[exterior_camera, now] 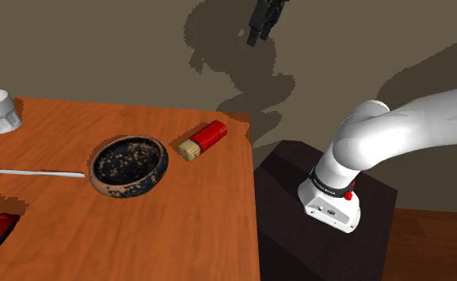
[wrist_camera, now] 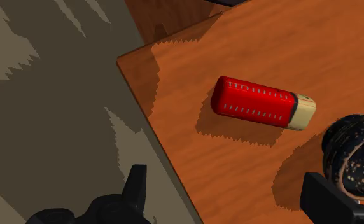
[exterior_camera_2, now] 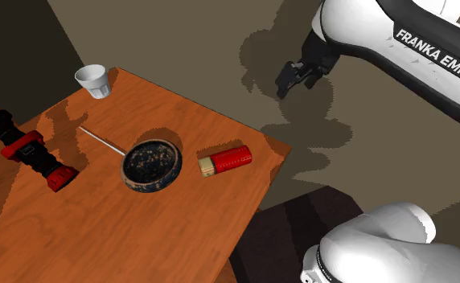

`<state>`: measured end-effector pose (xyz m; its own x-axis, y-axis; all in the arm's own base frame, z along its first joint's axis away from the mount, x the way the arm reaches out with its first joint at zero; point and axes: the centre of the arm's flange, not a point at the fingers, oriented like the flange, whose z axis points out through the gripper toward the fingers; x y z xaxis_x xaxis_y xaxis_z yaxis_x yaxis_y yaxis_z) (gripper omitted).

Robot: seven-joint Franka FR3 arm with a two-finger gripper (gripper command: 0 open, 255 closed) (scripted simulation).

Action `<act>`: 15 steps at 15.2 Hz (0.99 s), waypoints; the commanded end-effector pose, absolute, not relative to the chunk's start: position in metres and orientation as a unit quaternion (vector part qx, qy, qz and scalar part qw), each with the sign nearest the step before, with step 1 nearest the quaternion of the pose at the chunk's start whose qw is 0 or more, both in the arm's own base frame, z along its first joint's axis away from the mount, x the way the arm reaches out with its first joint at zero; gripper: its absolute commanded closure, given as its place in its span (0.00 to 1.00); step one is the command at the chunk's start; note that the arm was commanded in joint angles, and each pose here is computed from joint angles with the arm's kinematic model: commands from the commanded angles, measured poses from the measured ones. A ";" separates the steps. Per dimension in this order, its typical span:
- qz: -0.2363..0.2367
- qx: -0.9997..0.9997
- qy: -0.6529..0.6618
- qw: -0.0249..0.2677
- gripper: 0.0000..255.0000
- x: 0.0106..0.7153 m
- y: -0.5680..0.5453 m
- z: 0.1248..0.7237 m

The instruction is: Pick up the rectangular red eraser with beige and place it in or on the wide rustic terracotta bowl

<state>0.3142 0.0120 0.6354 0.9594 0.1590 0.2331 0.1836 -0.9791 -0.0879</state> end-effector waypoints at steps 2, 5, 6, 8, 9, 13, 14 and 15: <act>-0.109 -0.986 -0.112 0.052 0.00 0.323 0.018 0.626; -0.095 -0.977 -0.186 0.046 0.00 0.346 0.039 0.599; -0.091 -0.972 -0.210 0.044 0.00 0.353 0.047 0.589; -0.082 -0.962 -0.259 0.040 0.00 0.365 0.062 0.570; -0.077 -0.955 -0.283 0.037 0.00 0.371 0.071 0.560; -0.057 -0.924 -0.377 0.028 0.00 0.388 0.104 0.520; -0.052 -0.915 -0.400 0.026 0.00 0.391 0.113 0.510; -0.047 -0.905 -0.422 0.024 0.00 0.394 0.122 0.499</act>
<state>0.3908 0.1097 0.5097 0.6789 0.7250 0.1160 0.7304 -0.6830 -0.0060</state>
